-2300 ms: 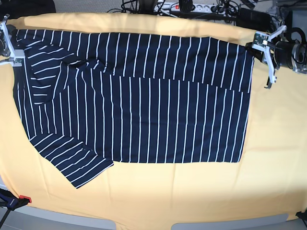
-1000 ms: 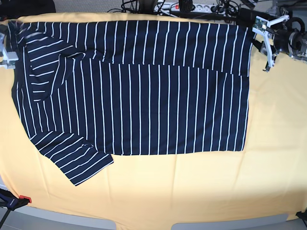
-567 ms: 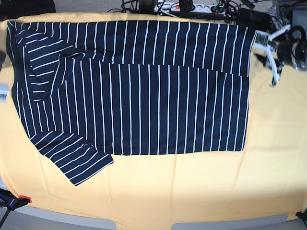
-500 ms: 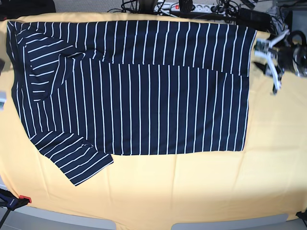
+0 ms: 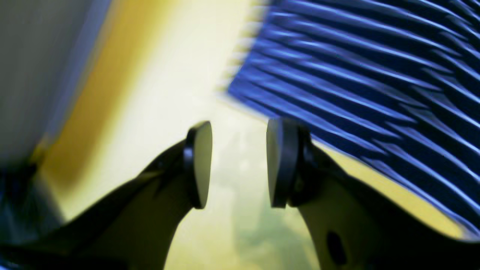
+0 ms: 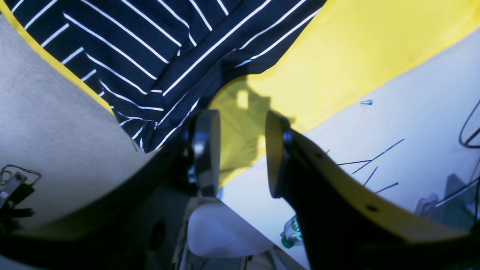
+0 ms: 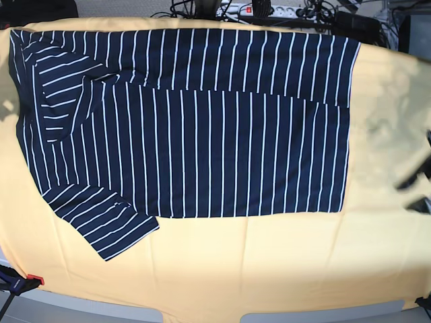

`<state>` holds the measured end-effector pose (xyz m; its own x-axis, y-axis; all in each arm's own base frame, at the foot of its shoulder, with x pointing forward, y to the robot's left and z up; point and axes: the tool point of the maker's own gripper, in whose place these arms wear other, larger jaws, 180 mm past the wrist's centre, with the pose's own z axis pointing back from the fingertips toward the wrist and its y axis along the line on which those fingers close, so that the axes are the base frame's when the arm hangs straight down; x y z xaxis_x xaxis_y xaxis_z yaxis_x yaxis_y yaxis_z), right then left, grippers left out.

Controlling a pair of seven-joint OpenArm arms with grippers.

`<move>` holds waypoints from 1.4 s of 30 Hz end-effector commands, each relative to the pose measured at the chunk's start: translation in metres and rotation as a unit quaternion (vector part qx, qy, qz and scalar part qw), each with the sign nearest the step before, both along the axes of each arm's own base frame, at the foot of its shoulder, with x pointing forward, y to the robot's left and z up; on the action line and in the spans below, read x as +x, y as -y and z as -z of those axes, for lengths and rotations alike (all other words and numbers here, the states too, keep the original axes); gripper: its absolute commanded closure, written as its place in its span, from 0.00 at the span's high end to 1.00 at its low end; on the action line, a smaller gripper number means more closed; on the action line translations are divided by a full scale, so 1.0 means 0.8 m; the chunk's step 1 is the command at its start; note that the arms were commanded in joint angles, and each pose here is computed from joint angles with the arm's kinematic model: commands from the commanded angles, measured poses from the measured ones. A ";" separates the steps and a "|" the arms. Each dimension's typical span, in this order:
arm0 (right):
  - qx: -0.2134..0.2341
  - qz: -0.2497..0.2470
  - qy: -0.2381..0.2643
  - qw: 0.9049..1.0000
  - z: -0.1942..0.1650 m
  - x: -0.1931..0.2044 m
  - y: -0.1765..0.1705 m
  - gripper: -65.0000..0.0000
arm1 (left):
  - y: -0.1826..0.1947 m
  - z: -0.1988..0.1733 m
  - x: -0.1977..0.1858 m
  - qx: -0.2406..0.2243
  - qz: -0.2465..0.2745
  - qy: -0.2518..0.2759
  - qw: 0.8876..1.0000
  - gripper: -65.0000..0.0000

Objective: Fold the T-shirt properly
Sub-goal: 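Move both grippers to the hem corners of the shirt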

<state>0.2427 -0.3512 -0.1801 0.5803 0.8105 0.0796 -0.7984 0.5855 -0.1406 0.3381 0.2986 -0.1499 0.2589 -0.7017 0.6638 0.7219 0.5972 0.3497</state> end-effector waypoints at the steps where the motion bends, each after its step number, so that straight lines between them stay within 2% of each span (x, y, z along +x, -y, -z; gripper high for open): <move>1: -0.002 0.000 0.016 1.000 -0.012 0.007 0.001 0.35 | -0.012 -0.012 0.015 -0.031 -0.025 0.018 0.999 0.39; 3: -0.002 0.000 0.016 1.000 -0.012 0.007 0.001 0.35 | -0.040 -0.002 0.040 -0.085 -0.081 0.025 0.993 0.39; 5: -0.002 0.000 0.016 1.000 -0.012 0.007 0.001 0.35 | -0.065 0.015 0.059 -0.138 -0.134 0.022 0.981 0.39; 6: -0.002 0.000 0.016 1.000 -0.012 0.007 0.001 0.35 | -0.076 0.027 0.067 -0.164 -0.159 0.017 0.973 0.39; 10: -0.054 0.003 0.028 0.998 -0.011 0.012 0.024 0.35 | -0.104 0.076 0.093 -0.259 -0.236 -0.001 0.937 0.39; 15: -0.073 0.004 0.059 0.996 -0.010 0.027 0.031 0.35 | -0.097 0.140 0.114 -0.337 -0.283 -0.034 0.897 0.39; 18: -0.081 0.013 0.067 0.994 -0.010 0.030 0.034 0.35 | -0.068 0.173 0.124 -0.364 -0.289 -0.058 0.884 0.39; 23: -0.094 0.028 0.077 0.992 -0.007 0.035 0.041 0.35 | -0.002 0.218 0.129 -0.374 -0.267 -0.111 0.881 0.46; 32: -0.065 0.027 0.077 0.995 0.012 0.039 0.024 0.35 | 0.075 0.244 0.136 -0.392 -0.230 -0.149 0.878 0.46; 38: -0.039 0.024 0.076 0.996 0.027 0.042 0.007 0.35 | 0.123 0.262 0.130 -0.393 -0.206 -0.193 0.875 0.46; 40: -0.027 0.022 0.076 0.996 0.034 0.043 -0.001 0.35 | 0.124 0.259 0.133 -0.396 -0.206 -0.187 0.875 0.42; 42: -0.013 0.020 0.076 0.997 0.041 0.045 -0.010 0.35 | 0.120 0.253 0.137 -0.395 -0.205 -0.181 0.877 0.27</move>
<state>0.2736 -0.3345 -0.2284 0.5916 0.7920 0.1507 -0.7584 0.6101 -0.2292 0.4445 0.1948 -0.3596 0.6784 0.1779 0.7128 0.3525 0.7724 -0.5283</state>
